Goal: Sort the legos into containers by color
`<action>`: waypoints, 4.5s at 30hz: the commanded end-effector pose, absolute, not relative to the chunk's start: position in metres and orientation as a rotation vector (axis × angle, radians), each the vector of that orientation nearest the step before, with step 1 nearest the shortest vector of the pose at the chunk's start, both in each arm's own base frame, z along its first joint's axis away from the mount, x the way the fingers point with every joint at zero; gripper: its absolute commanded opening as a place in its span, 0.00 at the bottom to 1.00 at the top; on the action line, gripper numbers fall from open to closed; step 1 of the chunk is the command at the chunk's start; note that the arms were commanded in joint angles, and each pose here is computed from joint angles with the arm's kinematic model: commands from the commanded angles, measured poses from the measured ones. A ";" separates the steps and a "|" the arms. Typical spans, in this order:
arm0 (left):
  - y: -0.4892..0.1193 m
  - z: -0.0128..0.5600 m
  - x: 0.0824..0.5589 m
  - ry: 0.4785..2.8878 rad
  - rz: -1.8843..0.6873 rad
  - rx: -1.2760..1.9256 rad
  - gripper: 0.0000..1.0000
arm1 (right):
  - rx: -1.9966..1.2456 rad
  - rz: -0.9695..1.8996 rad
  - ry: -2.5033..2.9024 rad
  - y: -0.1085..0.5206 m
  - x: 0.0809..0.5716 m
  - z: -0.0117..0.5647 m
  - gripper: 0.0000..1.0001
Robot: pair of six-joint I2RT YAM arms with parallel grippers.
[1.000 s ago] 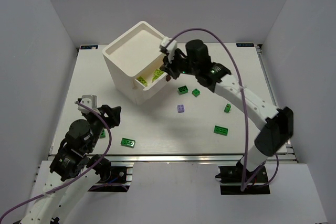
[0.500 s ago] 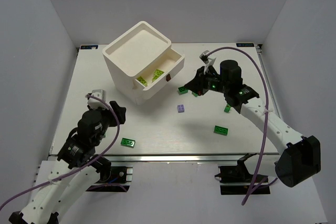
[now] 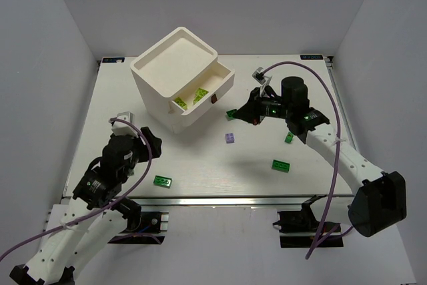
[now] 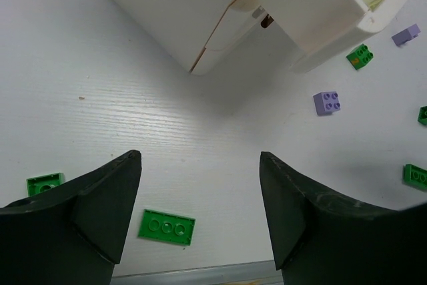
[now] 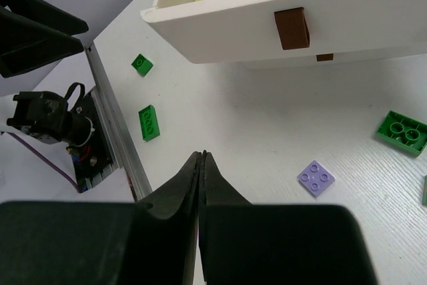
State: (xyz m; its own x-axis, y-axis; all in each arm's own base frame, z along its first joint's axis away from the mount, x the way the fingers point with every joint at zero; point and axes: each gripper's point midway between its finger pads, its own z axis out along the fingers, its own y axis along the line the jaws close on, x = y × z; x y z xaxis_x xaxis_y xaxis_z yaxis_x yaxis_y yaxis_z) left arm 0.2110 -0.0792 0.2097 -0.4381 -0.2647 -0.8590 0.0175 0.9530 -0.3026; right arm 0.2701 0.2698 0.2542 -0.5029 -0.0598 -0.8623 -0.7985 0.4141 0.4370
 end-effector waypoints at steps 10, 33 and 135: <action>-0.086 0.212 0.214 1.985 -0.330 -0.081 0.82 | -0.742 0.988 1.836 0.263 0.306 0.241 0.00; -0.088 0.233 0.203 1.852 -0.425 -0.050 0.82 | -0.679 1.054 1.922 0.303 0.371 0.241 0.00; -0.085 0.242 0.198 1.802 -0.448 -0.064 0.86 | -0.833 1.242 1.827 0.394 0.427 0.168 0.71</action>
